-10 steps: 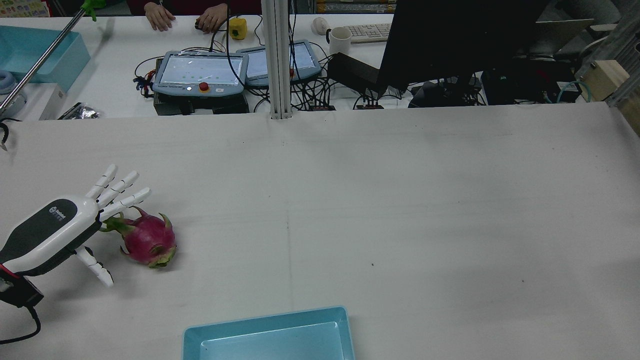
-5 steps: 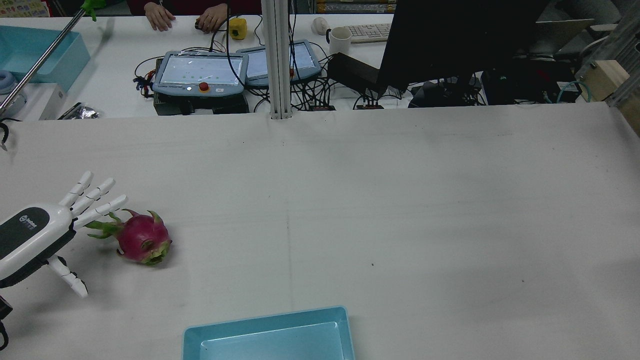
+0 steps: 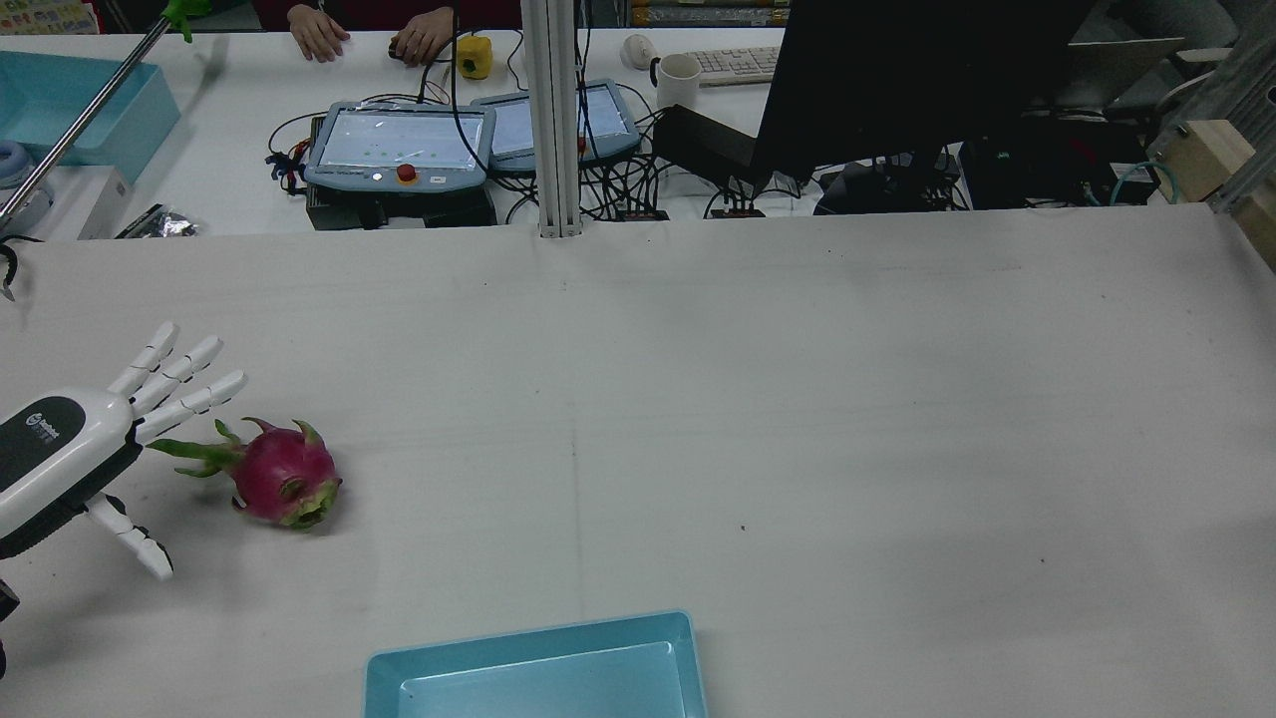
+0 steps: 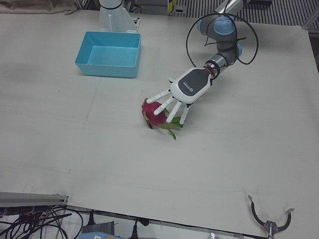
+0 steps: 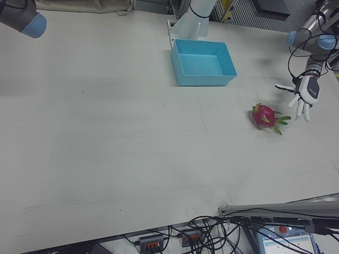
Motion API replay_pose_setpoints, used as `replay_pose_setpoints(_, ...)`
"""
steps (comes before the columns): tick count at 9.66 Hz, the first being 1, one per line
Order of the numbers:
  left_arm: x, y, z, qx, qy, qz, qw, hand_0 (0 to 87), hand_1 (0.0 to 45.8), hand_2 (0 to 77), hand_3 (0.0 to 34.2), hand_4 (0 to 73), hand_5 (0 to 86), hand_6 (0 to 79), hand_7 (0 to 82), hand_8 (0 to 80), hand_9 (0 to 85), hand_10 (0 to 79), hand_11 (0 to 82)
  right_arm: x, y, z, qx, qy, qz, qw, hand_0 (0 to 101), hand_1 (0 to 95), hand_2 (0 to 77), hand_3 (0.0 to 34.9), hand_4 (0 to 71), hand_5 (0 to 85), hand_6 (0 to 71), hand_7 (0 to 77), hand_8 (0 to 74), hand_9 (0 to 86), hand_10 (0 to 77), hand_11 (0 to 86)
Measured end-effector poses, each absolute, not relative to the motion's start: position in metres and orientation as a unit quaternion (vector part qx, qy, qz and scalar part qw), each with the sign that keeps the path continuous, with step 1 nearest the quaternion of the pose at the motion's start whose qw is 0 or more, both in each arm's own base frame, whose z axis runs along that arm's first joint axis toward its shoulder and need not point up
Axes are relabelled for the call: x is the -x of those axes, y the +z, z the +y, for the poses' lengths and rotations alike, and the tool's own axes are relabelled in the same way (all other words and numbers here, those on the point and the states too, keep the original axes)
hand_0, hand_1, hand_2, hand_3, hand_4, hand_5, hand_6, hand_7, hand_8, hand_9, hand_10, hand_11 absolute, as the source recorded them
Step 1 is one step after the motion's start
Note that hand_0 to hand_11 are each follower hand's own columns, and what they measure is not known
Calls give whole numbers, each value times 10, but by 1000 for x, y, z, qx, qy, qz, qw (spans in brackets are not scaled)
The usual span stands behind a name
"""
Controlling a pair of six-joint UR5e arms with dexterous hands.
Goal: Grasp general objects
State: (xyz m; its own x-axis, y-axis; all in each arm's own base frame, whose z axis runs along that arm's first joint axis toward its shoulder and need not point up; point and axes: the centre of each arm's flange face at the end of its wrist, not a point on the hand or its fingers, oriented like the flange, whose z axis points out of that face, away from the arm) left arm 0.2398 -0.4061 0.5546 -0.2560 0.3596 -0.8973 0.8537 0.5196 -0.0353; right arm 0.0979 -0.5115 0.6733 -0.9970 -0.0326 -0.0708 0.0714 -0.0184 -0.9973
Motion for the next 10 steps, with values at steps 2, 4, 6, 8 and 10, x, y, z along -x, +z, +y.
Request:
replay_pose_setpoints(2, -265, 531, -421, -399, -250, 762, 444, 406, 0, 11, 300, 0, 22, 11, 44, 16, 11, 649, 5, -98, 673, -512, -14, -713, 700, 36, 0, 60, 16, 0, 0, 0, 0, 0, 0, 11, 0, 5)
replay_pose_setpoints(4, -287, 526, -436, -395, -244, 765, 446, 408, 0, 11, 301, 0, 22, 5, 44, 16, 11, 649, 5, -98, 673, -512, -14, -714, 700, 36, 0, 60, 16, 0, 0, 0, 0, 0, 0, 11, 0, 5)
replay_pose_setpoints(6, -316, 532, -457, -393, -243, 762, 455, 406, 0, 11, 301, 0, 22, 5, 44, 16, 11, 649, 5, -98, 673, -512, -14, -713, 700, 36, 0, 60, 16, 0, 0, 0, 0, 0, 0, 11, 0, 11)
replay_pose_setpoints(8, -326, 536, -467, -392, -245, 758, 461, 406, 0, 11, 301, 0, 22, 5, 44, 16, 11, 649, 5, -98, 673, -512, -14, -713, 700, 36, 0, 60, 16, 0, 0, 0, 0, 0, 0, 11, 0, 5)
replay_pose_setpoints(10, -316, 545, -463, -393, -248, 753, 467, 406, 0, 11, 302, 0, 22, 11, 44, 65, 11, 649, 5, -98, 673, -512, -14, -713, 700, 36, 0, 60, 16, 0, 0, 0, 0, 0, 0, 11, 0, 11)
